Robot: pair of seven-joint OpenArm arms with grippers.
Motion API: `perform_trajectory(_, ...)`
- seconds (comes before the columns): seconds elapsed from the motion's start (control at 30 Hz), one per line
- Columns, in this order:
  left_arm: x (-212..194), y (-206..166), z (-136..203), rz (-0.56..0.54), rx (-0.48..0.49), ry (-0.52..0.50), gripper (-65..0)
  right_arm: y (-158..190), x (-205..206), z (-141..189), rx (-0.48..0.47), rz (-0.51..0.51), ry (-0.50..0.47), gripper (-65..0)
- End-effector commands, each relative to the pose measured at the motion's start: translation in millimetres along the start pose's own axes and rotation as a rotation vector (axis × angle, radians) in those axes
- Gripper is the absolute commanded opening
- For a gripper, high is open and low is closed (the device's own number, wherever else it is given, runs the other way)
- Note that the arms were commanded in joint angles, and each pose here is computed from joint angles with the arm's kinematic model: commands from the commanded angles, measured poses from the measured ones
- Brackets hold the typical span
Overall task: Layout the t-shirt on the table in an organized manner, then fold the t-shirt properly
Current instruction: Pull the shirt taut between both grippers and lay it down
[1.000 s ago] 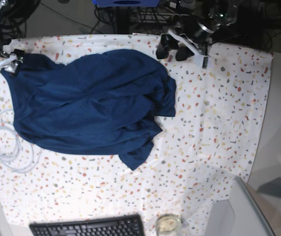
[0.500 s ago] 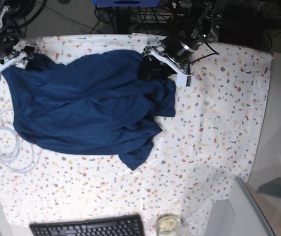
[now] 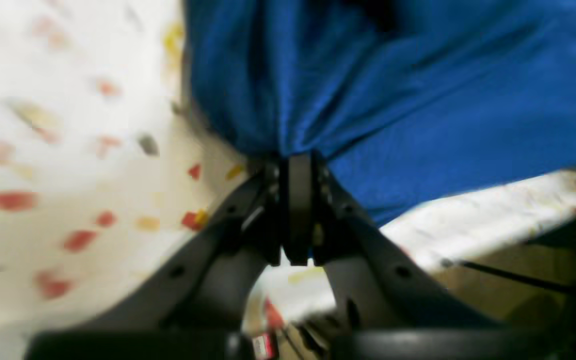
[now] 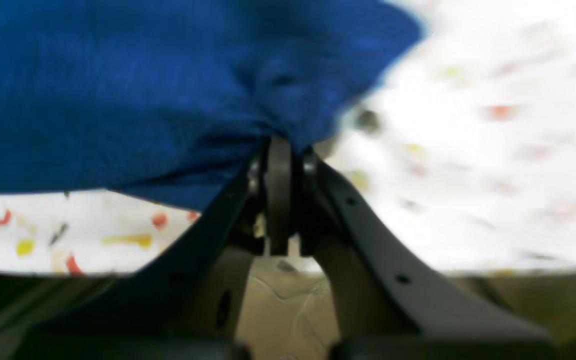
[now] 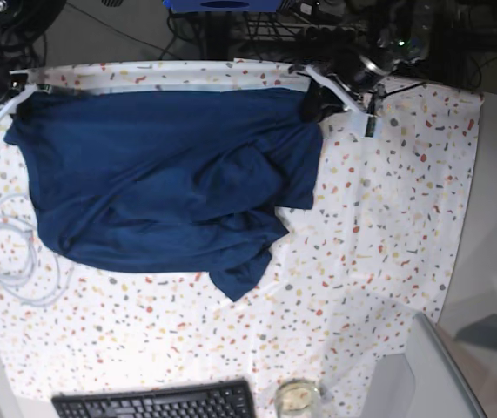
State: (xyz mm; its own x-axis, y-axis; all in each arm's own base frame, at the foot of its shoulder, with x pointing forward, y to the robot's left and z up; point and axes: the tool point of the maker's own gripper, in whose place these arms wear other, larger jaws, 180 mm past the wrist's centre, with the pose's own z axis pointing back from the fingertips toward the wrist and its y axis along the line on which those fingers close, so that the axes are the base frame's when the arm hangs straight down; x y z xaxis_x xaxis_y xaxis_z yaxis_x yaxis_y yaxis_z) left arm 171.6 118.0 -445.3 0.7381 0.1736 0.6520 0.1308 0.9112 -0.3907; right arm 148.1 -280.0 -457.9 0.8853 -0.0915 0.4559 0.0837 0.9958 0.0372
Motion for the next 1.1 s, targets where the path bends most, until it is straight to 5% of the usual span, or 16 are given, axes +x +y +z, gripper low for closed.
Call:
perform_trajectory(0.0,25.6,-1.9,11.8,-0.011,0.014,-0.085,-65.0,-7.5,11.8,14.3,-0.032,0.043,-0.033,-65.0)
perform_trajectory(0.13,57.5,8.7,52.7,-0.065,0.097,-0.162,-65.0,-2.6,24.6,51.7,-0.101,0.130,-0.060,-64.8)
perform_trajectory(0.33,103.9,-10.5,50.6,-0.110,0.057,-0.264,-65.0,11.5,79.6,71.6,-0.140,0.199,-0.159,-64.8)
perform_trajectory(0.6,224.3,-50.1,-19.4,-0.081,-0.003,-0.320,-65.0,23.2,246.8,67.7,-0.111,0.333,-0.362,-64.7)
perform_trajectory(0.73,272.0,-69.3,-78.7,-0.045,-0.046,-0.295,-65.0,28.9,316.1,25.5,0.005,0.199,-0.355,-63.9)
perform_trajectory(0.8,283.4,-67.0,-111.7,-0.011,-0.036,-0.255,-65.0,33.6,337.6,-3.6,0.069,0.117,-0.354,-57.9)
perform_trajectory(0.87,287.8,-53.9,-134.1,0.031,-0.005,-0.244,-65.0,28.0,340.2,-23.8,0.084,0.086,-0.324,-43.5)
perform_trajectory(0.9,285.2,-43.7,-142.5,0.057,0.016,-0.247,-60.1,25.6,339.8,-27.2,0.085,0.087,-0.316,-34.5)
perform_trajectory(0.97,287.6,-32.7,-145.9,0.072,0.039,-0.294,-38.0,20.4,331.4,-26.9,0.070,0.096,-0.313,-21.6)
perform_trajectory(1.07,279.6,-13.0,-138.9,0.073,0.075,-0.351,-16.0,9.4,308.1,-17.8,0.018,0.122,-0.333,-19.2)
